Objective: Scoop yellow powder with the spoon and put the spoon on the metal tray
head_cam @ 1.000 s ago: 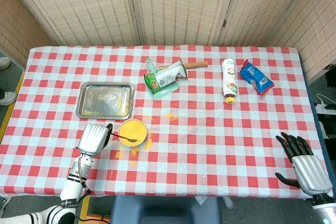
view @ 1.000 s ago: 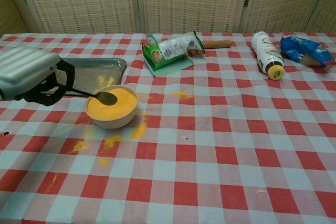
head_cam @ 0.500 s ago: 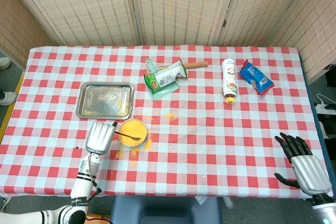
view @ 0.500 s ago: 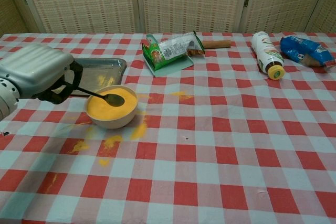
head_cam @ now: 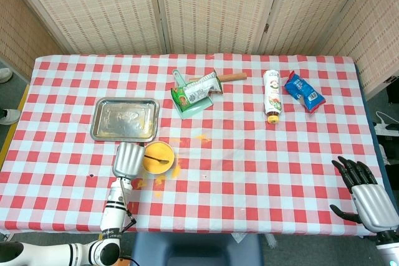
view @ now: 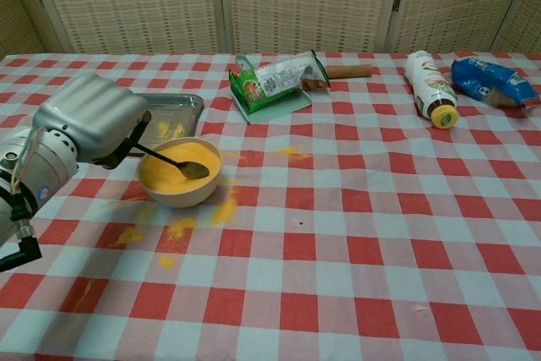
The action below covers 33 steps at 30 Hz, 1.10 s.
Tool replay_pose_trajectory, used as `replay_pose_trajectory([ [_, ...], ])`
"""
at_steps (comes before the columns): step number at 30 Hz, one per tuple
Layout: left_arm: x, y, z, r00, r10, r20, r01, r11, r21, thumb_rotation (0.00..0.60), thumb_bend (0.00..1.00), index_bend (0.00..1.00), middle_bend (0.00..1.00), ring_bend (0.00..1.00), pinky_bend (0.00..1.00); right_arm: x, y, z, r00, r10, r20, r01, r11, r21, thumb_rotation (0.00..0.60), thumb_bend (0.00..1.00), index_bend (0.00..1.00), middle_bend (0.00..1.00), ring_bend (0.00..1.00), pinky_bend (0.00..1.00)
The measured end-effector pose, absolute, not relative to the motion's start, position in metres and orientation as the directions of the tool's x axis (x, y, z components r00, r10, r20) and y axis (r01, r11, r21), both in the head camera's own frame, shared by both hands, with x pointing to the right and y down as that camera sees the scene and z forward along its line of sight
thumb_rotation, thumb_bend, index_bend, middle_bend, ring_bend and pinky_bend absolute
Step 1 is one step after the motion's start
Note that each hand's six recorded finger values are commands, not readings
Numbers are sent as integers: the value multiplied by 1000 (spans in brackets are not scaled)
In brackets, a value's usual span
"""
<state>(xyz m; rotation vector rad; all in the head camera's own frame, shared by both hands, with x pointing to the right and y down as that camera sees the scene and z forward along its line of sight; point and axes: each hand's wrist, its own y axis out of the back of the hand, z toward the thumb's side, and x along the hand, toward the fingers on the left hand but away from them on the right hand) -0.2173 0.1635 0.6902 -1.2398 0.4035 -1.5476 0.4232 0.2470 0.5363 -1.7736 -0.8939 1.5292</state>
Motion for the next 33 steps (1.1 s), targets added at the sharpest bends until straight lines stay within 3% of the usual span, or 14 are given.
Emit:
replay_pose_trajectory([
  [16,-232,141,701,37,-855,518,478,-440,-760,600,810,970,1000,1000,1000,424,244,542,81,815,-574,85,-579,-811,600,111,0,0,0,0],
  [23,-235,128,694,37,-874,484,416,-427,-803,600,810,970,1000,1000,1000,425,243,544,72,813,-578,80,-583,-809,600,112,0,0,0,0],
  [33,-232,149,680,78,-859,505,395,-439,-807,600,808,970,1000,1000,1000,422,245,541,86,816,-572,83,-578,-812,600,112,0,0,0,0],
])
